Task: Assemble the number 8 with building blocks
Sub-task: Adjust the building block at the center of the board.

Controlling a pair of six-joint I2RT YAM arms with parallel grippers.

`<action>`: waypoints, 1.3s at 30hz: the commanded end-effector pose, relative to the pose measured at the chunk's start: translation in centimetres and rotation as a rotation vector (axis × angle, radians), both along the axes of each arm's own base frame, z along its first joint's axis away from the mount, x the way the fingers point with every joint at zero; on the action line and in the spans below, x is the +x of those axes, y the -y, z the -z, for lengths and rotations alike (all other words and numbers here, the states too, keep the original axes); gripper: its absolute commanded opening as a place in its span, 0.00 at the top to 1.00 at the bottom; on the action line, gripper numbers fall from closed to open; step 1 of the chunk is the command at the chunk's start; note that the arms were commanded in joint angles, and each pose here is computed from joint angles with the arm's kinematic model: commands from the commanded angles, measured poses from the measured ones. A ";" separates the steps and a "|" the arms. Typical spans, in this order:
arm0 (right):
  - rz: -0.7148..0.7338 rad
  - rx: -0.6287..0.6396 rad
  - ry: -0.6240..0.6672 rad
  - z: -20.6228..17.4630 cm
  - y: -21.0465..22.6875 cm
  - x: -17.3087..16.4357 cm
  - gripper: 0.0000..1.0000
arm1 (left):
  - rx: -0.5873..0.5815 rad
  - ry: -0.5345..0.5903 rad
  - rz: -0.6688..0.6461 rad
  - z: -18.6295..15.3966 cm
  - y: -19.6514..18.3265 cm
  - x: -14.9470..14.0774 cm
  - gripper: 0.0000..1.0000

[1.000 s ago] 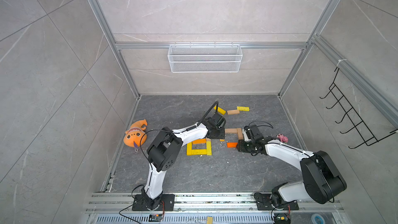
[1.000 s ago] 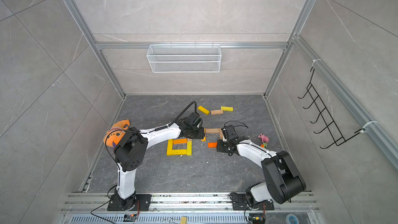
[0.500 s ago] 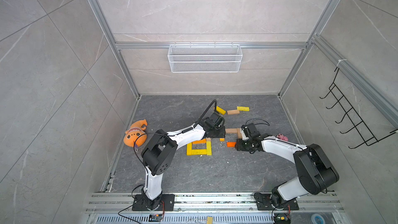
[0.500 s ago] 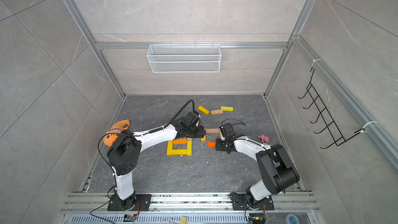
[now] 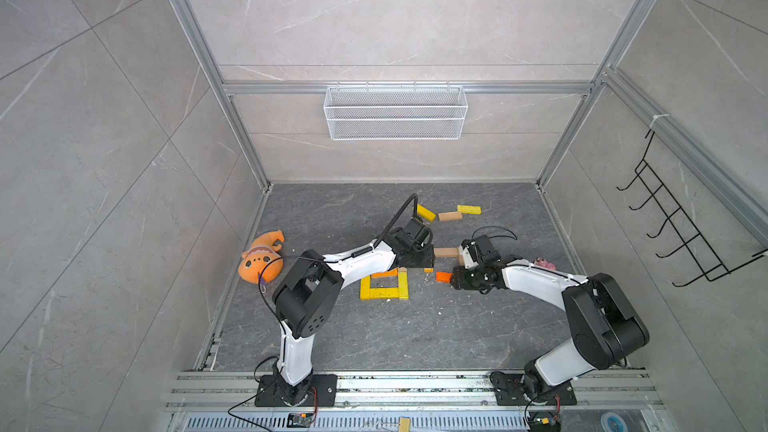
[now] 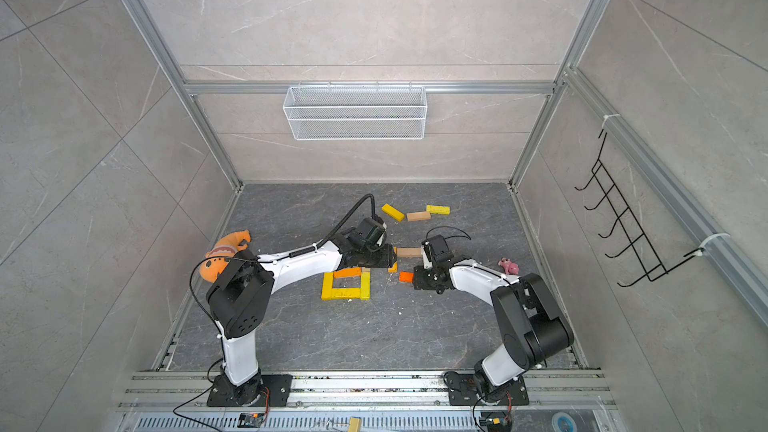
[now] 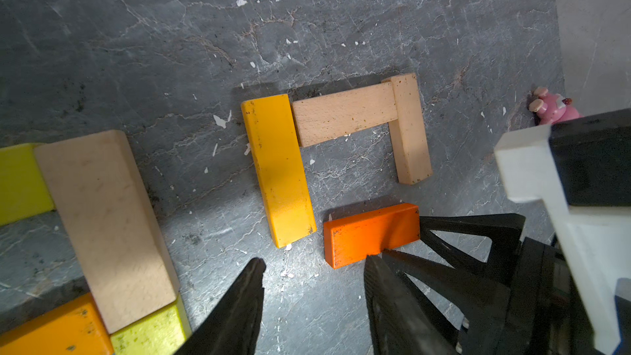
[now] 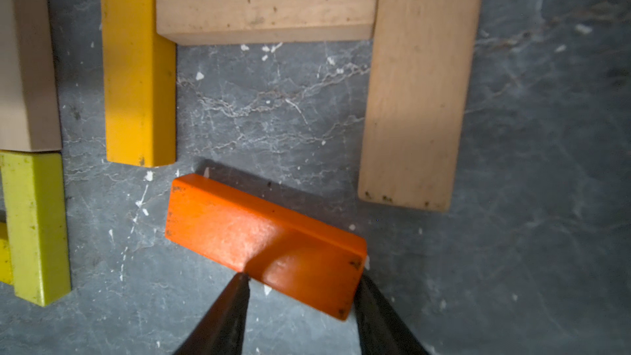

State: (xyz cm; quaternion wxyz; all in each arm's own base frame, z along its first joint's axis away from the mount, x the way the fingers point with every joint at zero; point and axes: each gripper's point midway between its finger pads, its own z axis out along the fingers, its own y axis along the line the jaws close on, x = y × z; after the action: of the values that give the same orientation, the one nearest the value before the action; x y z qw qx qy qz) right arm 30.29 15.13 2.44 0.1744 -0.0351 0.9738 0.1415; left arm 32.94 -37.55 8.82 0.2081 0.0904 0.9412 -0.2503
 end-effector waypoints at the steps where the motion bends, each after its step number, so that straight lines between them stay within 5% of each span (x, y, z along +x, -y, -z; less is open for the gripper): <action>1: -0.022 0.001 -0.004 -0.3 -0.3 0.4 0.47 | -0.063 0.025 0.004 -2.4 0.6 0.0 0.49; 26: 0.019 -0.047 -0.022 -0.1 0.7 -1.3 0.47 | -0.060 0.030 0.002 -2.7 0.0 -0.5 0.49; 39: 0.083 -0.006 -0.047 0.6 -1.1 -2.0 0.64 | -0.065 0.042 -0.004 -2.9 -0.1 -0.5 0.50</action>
State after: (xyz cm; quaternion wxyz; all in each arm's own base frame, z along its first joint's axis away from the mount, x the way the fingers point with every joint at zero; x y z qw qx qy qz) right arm 28.46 15.88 2.13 0.1589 -0.0122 0.9789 0.1279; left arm 32.55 -37.13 9.43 0.2130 0.0903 0.9390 -0.2545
